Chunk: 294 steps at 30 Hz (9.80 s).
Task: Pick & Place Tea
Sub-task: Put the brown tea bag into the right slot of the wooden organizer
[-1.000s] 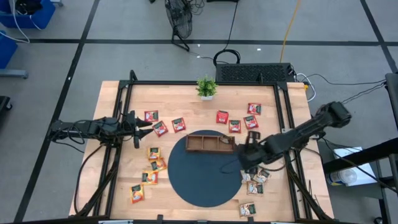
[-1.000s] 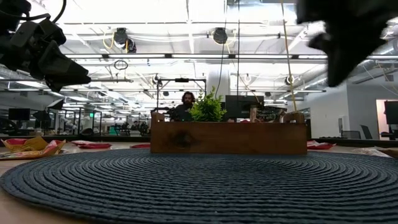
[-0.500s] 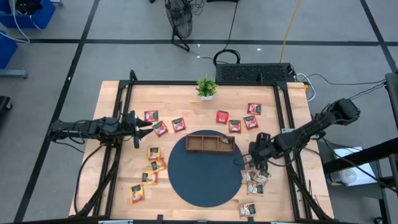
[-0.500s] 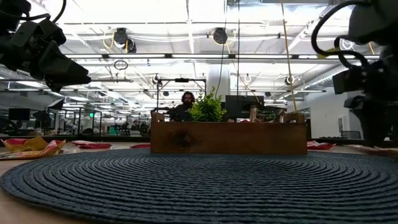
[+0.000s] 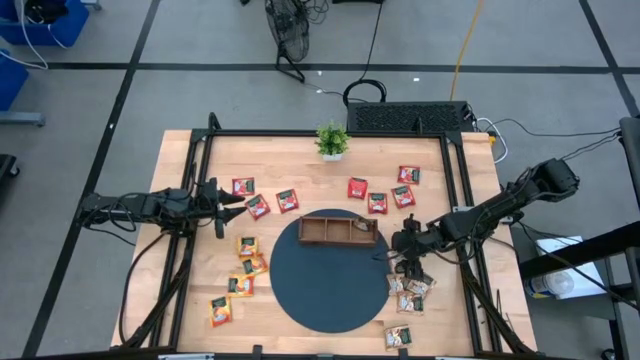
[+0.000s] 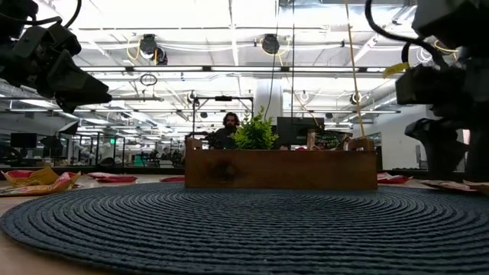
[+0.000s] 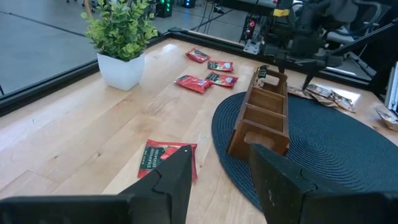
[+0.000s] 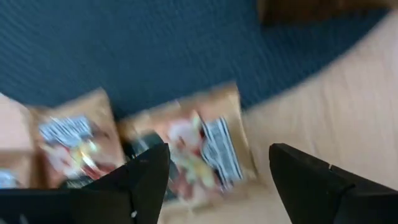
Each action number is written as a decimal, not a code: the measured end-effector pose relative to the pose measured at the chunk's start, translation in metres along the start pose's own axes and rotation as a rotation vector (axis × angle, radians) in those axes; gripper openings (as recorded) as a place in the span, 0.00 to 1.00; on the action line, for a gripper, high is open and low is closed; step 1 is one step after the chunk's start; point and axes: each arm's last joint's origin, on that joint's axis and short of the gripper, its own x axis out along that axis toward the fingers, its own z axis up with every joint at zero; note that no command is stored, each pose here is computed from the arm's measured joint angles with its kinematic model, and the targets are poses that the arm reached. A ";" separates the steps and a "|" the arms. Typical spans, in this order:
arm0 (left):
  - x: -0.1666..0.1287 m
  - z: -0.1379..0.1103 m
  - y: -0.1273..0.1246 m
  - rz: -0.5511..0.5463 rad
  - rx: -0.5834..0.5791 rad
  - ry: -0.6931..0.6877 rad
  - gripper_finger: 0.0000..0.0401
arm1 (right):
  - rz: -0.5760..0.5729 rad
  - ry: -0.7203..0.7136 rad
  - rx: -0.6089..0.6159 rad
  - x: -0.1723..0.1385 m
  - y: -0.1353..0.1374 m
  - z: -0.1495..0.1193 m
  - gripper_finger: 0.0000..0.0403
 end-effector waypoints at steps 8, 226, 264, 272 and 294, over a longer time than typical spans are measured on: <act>0.000 0.000 0.000 0.000 0.000 0.000 0.40 | 0.103 -0.163 0.036 -0.002 0.011 0.015 0.61; 0.000 0.000 0.000 0.000 0.000 0.000 0.40 | 0.723 -1.013 -0.094 -0.037 -0.021 -0.001 0.38; 0.000 0.000 0.000 0.000 0.000 0.000 0.40 | -0.321 0.099 0.532 -0.006 -0.058 -0.025 0.61; 0.000 0.000 0.000 0.000 0.000 0.000 0.40 | -0.329 0.158 0.630 0.004 -0.066 -0.047 0.57; 0.000 0.000 0.000 0.000 0.000 0.000 0.40 | -0.166 0.037 0.508 -0.006 -0.057 -0.036 0.03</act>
